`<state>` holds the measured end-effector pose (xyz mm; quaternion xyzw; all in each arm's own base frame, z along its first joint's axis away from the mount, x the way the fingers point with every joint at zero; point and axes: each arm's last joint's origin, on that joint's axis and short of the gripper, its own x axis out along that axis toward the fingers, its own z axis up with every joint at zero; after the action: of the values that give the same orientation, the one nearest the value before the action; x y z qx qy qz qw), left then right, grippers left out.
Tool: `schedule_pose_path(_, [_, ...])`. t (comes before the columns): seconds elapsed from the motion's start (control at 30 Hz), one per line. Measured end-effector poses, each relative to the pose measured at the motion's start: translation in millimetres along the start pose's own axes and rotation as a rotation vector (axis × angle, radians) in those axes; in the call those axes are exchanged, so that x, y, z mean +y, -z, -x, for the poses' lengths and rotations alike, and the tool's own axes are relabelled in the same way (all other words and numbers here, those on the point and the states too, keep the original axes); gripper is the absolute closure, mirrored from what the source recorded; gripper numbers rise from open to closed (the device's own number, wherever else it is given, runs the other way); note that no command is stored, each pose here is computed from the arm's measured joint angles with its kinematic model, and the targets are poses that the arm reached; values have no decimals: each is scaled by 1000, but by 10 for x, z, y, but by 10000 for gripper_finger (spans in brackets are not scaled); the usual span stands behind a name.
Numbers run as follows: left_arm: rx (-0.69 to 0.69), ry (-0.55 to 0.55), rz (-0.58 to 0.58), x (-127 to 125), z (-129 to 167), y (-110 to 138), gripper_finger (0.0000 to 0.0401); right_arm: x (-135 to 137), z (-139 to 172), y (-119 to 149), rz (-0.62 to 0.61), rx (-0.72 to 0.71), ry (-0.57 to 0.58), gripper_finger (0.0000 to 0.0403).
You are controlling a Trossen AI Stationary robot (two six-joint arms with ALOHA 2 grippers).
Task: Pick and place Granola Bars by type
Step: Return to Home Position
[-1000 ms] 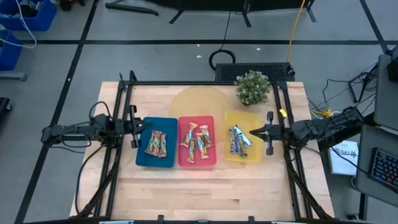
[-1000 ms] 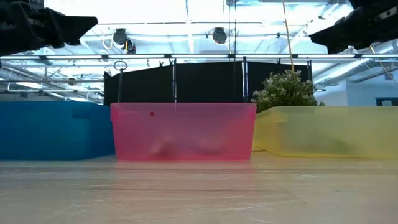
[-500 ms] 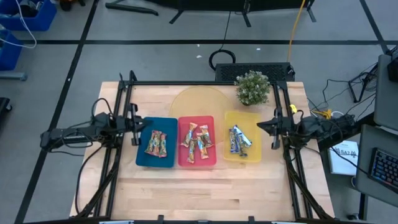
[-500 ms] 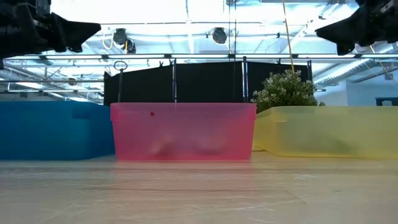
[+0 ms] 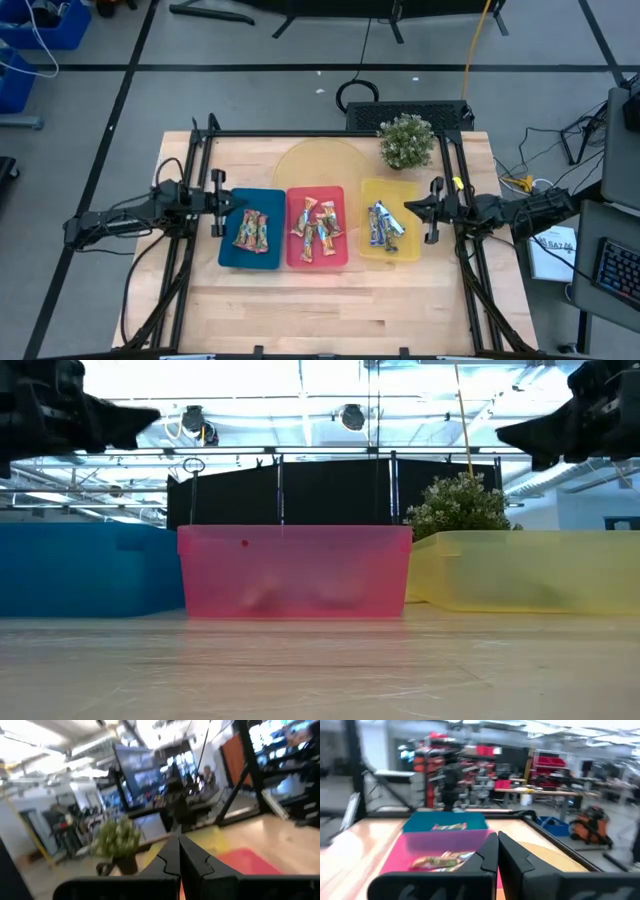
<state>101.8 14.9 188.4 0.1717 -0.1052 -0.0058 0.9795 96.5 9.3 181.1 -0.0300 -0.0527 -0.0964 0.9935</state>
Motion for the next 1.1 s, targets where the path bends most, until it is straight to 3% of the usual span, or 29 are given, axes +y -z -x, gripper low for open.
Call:
schedule_pose_path(0.27, [173, -38, 42, 19, 26, 164, 400, 12, 1, 42, 70, 37, -40, 403])
schedule_pose_path(0.4, [240, -55, 47, 13, 39, 222, 401, -7, -1, 69, 48, 57, 18, 403])
schedule_pose_path(0.7, [171, -48, 74, -4, 17, 154, 401, -20, -5, 63, 22, 46, 34, 403])
schedule_pose_path(1.1, [213, -177, 75, -104, -4, 126, 401, -8, -6, 52, 16, 32, -10, 403])
